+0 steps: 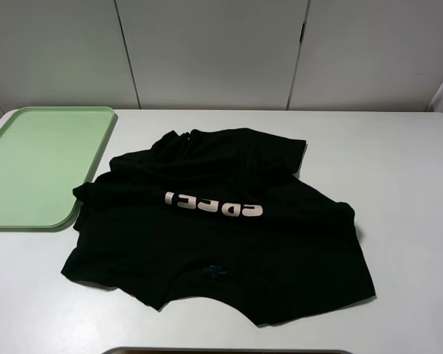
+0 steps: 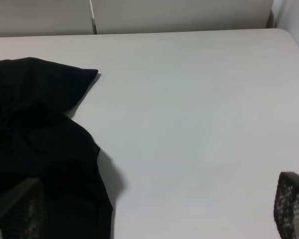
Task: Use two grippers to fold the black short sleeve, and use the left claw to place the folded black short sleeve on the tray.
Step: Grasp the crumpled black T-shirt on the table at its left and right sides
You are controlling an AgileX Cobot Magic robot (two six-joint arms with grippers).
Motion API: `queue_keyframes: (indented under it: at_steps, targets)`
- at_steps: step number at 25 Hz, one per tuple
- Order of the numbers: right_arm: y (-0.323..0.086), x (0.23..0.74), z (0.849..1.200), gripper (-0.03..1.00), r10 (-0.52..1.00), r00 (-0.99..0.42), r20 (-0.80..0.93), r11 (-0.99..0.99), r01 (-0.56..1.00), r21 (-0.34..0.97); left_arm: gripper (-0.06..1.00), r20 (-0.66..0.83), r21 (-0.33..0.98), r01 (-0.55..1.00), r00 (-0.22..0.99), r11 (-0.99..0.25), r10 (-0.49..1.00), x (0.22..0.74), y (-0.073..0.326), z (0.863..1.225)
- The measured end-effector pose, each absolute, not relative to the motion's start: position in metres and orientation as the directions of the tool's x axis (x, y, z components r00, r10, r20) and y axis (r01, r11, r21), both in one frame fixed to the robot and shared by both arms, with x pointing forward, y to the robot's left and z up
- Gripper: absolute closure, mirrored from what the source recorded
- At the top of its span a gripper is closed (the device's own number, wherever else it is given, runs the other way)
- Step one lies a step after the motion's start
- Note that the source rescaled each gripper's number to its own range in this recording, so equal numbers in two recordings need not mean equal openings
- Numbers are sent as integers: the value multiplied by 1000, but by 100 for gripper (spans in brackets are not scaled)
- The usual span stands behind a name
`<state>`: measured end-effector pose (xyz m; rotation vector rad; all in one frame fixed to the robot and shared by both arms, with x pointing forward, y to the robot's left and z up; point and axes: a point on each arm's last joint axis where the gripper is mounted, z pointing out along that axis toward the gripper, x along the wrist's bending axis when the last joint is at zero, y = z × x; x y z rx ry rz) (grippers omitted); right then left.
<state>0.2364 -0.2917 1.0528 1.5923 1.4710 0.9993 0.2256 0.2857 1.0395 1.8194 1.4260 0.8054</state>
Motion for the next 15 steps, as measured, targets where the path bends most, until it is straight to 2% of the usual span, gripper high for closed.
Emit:
queue_keyframes:
  at_steps: [15]
  targets:
    - [-292,236,1053,-3,997,41,61,-72,424,903,-6,60,814,556,208,-169,976,226,286,1039]
